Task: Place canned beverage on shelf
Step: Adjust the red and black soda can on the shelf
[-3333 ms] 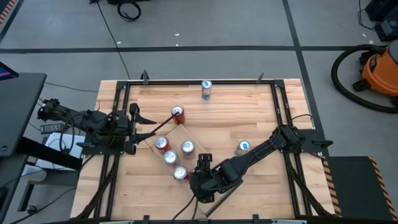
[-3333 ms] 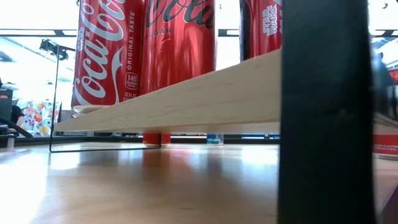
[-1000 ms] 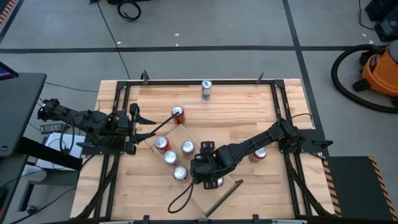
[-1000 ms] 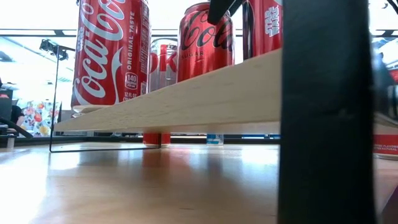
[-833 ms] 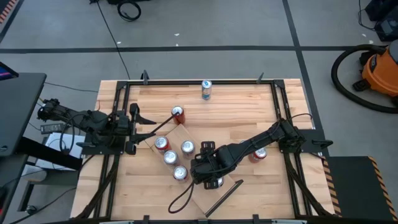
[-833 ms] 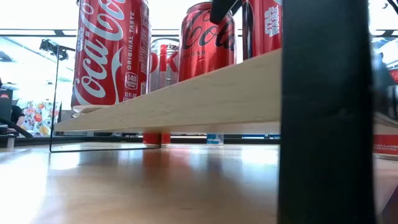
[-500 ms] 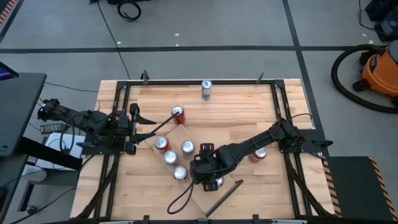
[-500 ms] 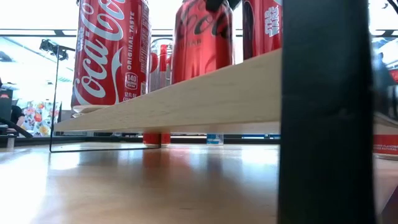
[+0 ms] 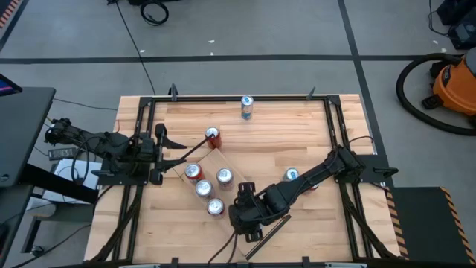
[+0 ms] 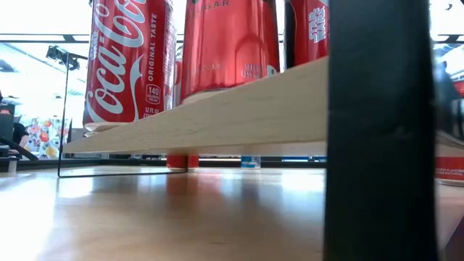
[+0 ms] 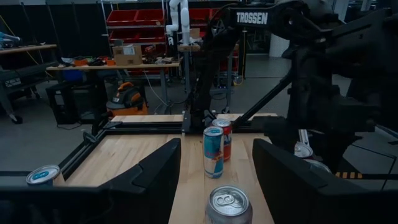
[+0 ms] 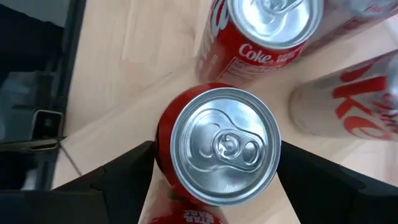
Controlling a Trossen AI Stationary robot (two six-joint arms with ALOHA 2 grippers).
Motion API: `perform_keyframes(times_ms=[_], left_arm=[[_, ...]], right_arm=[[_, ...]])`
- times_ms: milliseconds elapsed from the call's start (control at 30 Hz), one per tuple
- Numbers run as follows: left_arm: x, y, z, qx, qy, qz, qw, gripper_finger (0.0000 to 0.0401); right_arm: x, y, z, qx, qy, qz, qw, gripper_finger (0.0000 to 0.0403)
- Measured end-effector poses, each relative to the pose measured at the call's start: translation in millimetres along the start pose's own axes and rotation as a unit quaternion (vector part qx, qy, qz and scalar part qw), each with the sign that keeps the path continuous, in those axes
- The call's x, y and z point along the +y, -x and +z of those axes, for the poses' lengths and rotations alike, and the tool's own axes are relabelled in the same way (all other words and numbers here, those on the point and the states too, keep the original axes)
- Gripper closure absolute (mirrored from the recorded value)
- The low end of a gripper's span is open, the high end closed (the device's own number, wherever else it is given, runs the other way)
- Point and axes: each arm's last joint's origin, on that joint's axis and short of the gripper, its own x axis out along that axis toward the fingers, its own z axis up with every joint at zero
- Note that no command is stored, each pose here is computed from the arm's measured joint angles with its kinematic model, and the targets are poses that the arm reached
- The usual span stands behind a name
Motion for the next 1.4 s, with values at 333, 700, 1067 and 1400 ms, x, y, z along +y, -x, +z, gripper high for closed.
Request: perform_keyframes(times_ms=[333,700,1067,1400], left_arm=[[0,0,0,0.000,0.000,0.000,1.000,0.0191],[0,0,0,0.000,0.001,0.000,1.000,0.0191],[0,0,0,0.000,0.001,0.000,1.000,0.0191],[0,0,0,0.000,0.001,0.000,1.000,0.0191]], right_arm=[[17,5,0,-0.039,0.011,-0.014,0.999,0.0072],[17,5,0,-0.041,-0.003,-0.016,0.999,0.0072],[19,5,3,-0.042,-0.028,0.027,0.998,0.0072],[23,6,2,-0.042,-0.031,0.038,0.998,0.0072]])
